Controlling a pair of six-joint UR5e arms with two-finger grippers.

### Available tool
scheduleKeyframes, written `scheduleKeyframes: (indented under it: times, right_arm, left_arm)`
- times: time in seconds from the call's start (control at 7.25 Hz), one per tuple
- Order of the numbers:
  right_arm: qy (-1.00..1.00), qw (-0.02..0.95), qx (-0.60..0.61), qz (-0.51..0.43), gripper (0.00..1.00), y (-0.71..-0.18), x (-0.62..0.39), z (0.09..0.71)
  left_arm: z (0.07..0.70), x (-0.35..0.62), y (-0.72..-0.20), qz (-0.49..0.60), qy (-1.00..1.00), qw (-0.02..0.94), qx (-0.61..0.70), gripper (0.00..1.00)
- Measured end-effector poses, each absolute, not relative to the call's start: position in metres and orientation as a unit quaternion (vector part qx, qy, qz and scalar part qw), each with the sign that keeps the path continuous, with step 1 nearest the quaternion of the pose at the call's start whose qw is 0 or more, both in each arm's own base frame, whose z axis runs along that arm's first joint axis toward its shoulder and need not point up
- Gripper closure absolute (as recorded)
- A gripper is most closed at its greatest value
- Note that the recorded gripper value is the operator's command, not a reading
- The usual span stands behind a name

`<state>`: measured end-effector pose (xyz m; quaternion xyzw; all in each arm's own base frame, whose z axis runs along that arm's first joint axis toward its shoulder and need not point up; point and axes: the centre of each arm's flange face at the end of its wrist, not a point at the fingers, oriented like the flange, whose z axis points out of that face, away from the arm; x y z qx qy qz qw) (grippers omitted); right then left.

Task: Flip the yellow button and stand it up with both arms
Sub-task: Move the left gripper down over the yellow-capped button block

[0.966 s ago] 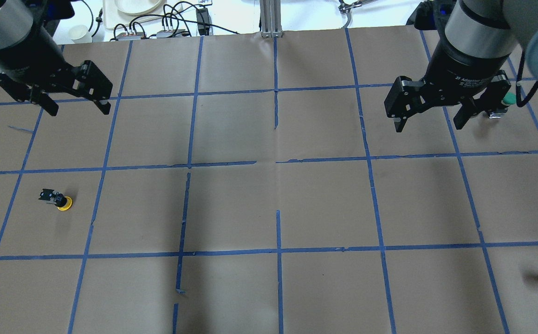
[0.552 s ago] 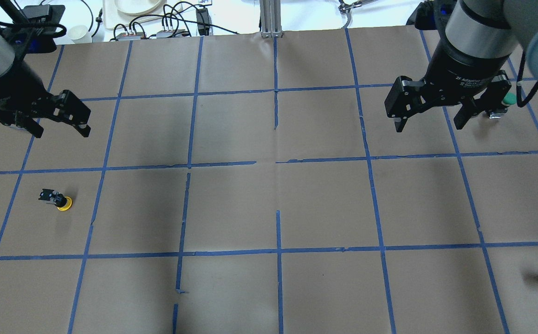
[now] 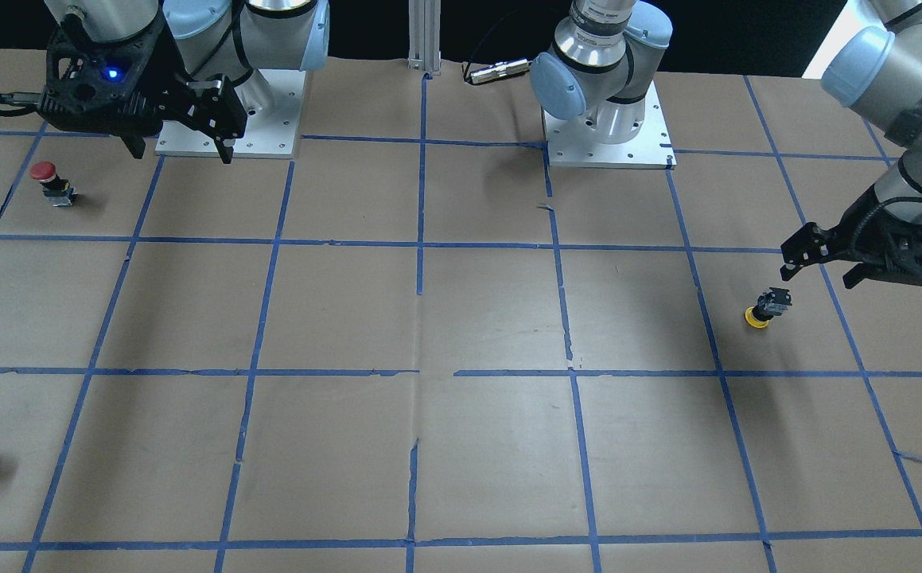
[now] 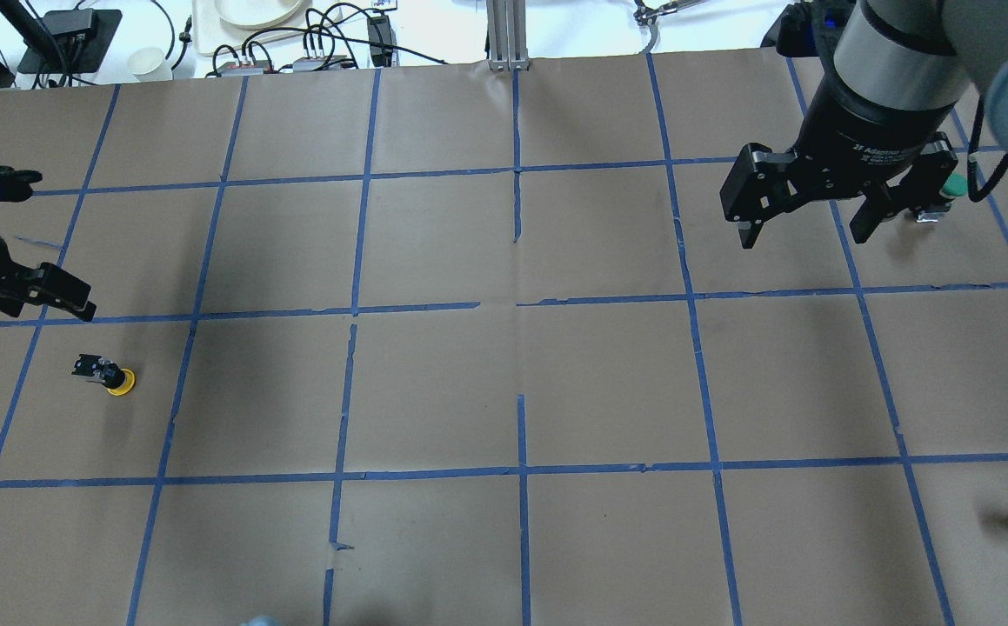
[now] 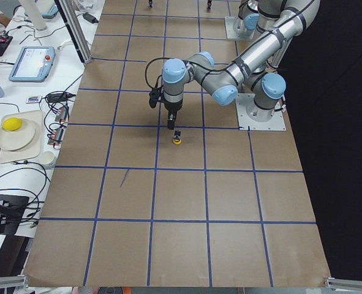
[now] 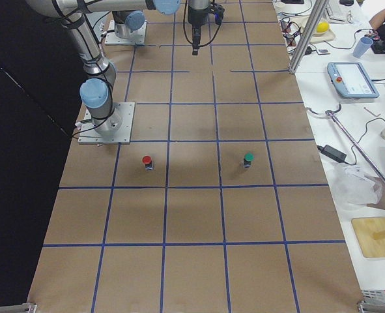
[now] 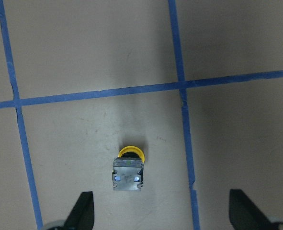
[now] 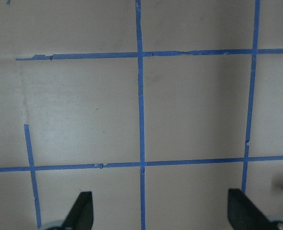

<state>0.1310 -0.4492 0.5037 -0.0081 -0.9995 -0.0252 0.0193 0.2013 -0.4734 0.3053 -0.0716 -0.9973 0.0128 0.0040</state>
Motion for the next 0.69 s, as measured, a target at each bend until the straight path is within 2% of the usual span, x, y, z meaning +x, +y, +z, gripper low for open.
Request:
scheduleKeyframes:
  times: [0.41, 0.69]
  right_arm:
    - [-0.999, 0.019, -0.009, -0.026, 0.00, -0.450, 0.131, 0.503]
    - [-0.999, 0.019, -0.010, -0.027, 0.00, -0.450, 0.130, 0.502]
  left_arm:
    - [0.242, 0.222, -0.461, 0.007, -0.992, 0.016, -0.127, 0.01]
    - [0.230, 0.219, -0.458, 0.019, -0.991, 0.014, -0.132, 0.01]
